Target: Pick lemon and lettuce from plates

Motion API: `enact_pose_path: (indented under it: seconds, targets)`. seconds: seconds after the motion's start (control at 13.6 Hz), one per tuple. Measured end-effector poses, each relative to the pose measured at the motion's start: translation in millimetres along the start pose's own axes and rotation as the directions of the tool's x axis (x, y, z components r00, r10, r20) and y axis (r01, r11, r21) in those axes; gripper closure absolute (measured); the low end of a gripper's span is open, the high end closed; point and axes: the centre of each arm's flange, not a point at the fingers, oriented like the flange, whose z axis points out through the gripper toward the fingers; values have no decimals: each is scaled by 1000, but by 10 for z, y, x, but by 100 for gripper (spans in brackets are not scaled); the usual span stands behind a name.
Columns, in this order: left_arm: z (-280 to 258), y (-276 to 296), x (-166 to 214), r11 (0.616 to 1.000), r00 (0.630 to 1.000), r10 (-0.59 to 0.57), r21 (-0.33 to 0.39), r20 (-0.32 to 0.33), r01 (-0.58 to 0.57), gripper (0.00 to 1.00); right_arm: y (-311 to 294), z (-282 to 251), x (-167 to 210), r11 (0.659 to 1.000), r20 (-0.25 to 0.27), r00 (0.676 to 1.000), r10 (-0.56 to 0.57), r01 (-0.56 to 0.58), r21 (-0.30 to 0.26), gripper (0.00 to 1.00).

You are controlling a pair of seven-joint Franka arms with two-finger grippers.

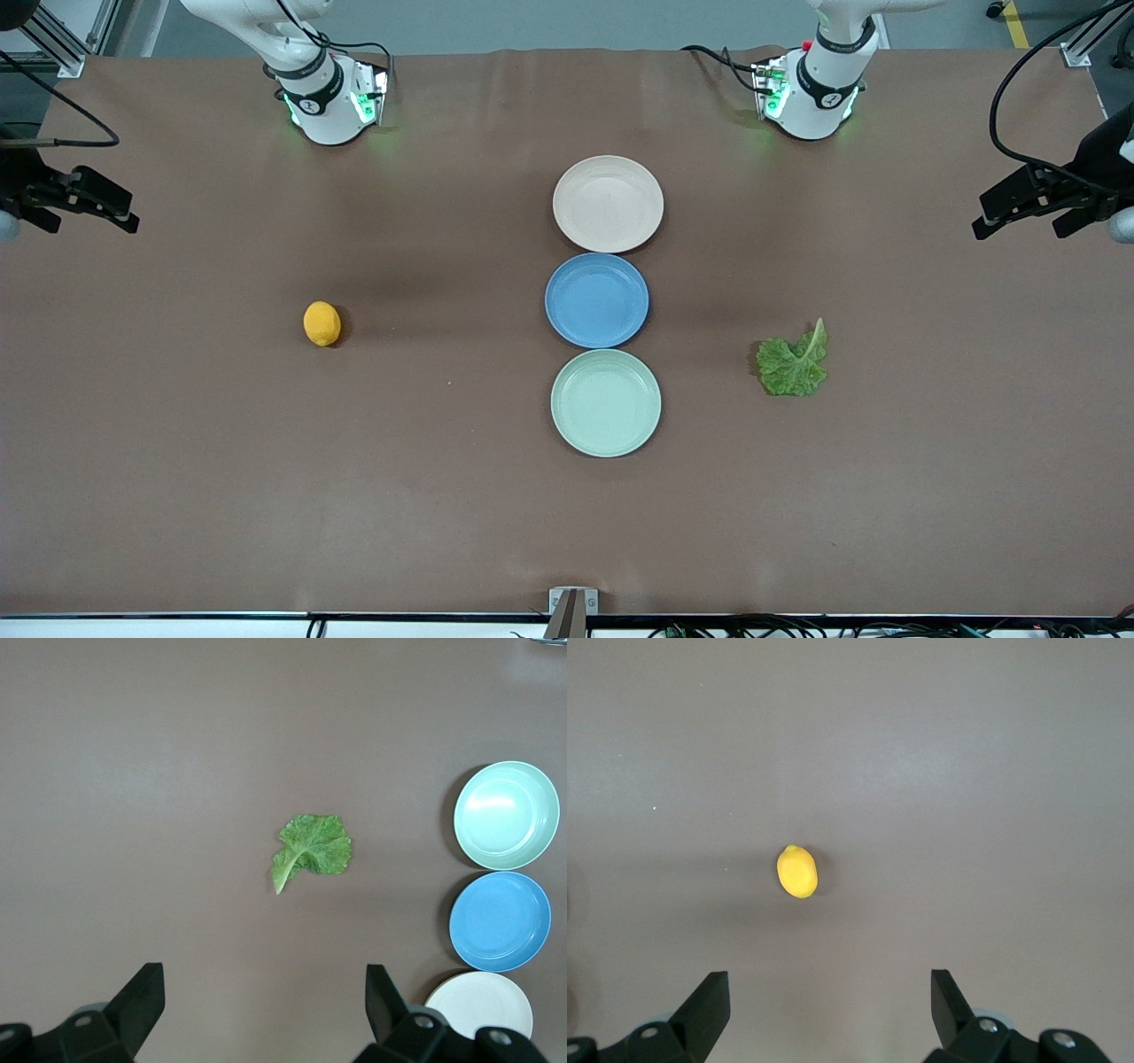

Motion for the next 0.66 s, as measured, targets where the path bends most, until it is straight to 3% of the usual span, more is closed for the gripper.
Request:
enact_pose_path:
  seconds: [0.66]
  targets:
    - [0, 0, 0, 1000, 1000, 0, 0, 0, 0, 0, 34, 92, 49, 1000, -1, 1000, 12, -12, 14, 0]
